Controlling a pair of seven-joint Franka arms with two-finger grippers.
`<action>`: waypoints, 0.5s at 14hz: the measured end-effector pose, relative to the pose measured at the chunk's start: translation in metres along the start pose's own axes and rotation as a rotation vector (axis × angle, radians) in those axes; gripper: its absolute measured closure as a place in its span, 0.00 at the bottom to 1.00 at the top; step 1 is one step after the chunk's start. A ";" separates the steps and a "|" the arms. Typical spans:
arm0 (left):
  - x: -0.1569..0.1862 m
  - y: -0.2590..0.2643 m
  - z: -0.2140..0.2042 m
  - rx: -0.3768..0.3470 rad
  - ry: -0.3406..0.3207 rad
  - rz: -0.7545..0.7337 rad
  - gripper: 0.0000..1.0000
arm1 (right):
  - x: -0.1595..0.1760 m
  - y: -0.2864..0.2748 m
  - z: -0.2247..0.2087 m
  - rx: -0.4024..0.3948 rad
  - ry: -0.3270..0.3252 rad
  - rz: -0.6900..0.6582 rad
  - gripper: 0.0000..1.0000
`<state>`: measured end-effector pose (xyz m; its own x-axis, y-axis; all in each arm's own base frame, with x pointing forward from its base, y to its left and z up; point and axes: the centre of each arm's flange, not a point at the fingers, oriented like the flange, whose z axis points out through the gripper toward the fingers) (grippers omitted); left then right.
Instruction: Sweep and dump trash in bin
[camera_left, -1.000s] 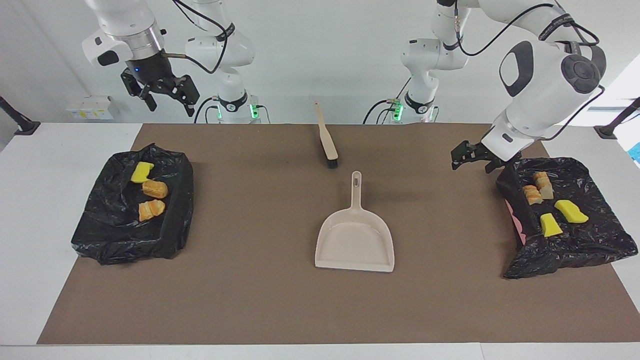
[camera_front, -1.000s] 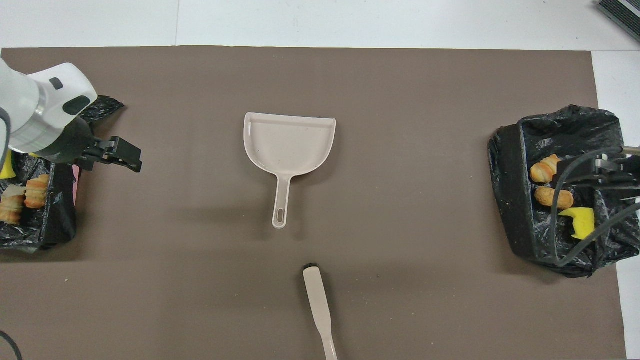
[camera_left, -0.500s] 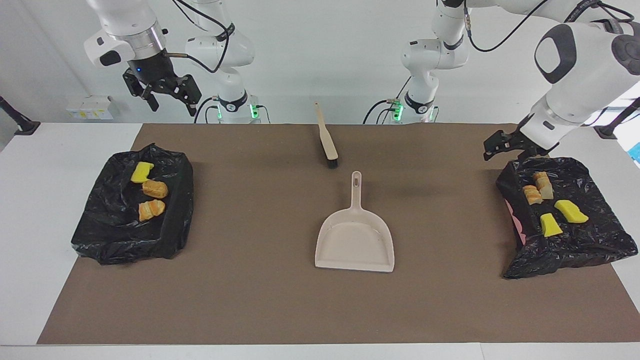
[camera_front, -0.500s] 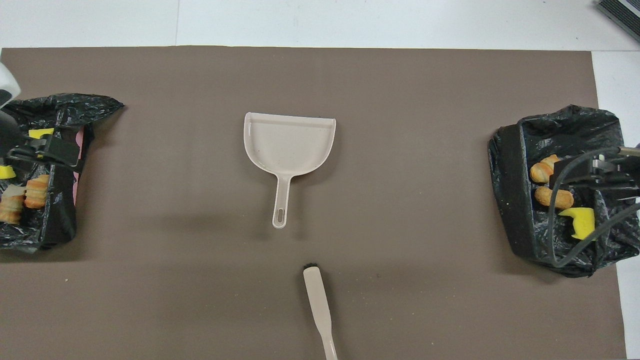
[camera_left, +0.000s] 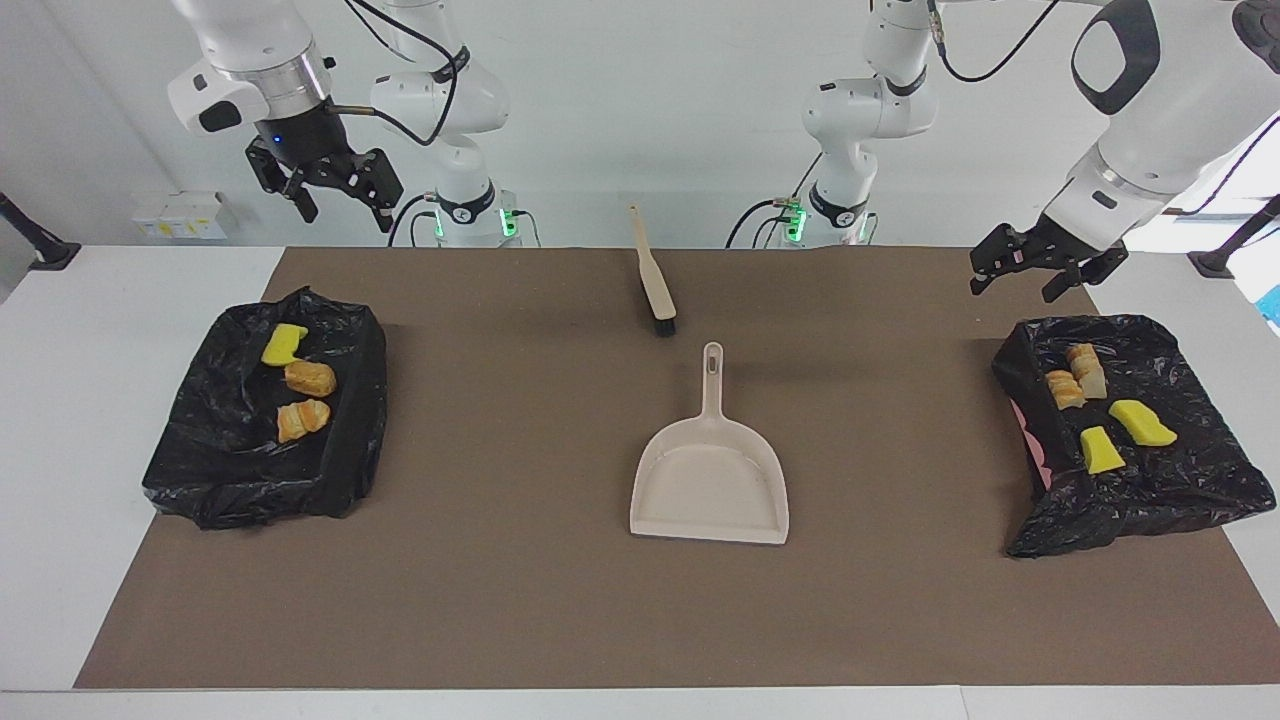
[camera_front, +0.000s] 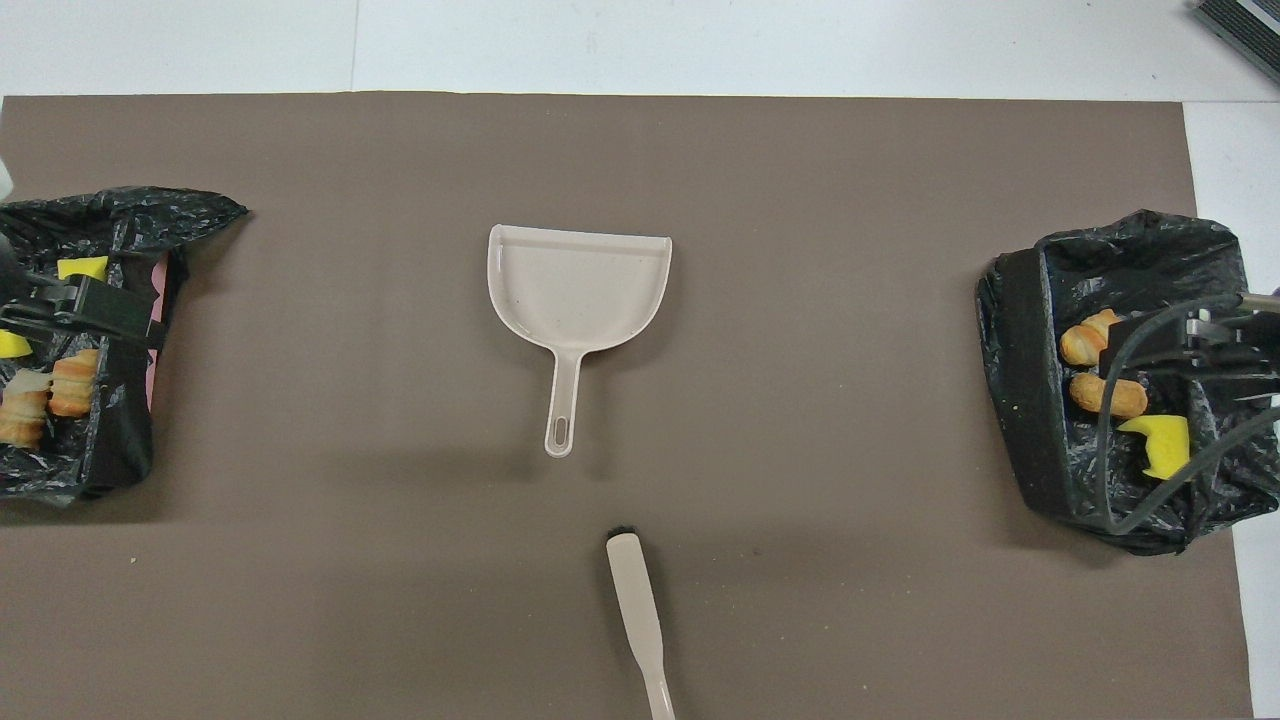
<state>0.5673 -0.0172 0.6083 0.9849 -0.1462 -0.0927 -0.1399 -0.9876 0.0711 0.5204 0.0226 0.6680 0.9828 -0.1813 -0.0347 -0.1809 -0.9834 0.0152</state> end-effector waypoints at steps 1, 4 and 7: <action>-0.001 0.000 0.000 -0.001 -0.008 0.000 0.00 | 0.000 0.000 0.000 0.000 0.000 0.000 0.00; -0.004 0.000 -0.002 -0.001 -0.014 -0.001 0.00 | 0.000 0.000 0.000 0.000 0.000 0.000 0.00; -0.009 -0.002 -0.009 0.002 -0.002 -0.007 0.00 | 0.000 0.000 0.000 0.000 0.000 0.000 0.00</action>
<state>0.5594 -0.0134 0.6177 0.9857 -0.1394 -0.0948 -0.1332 -0.9887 0.0686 0.5204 0.0226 0.6680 0.9828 -0.1812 -0.0347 -0.1808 -0.9834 0.0151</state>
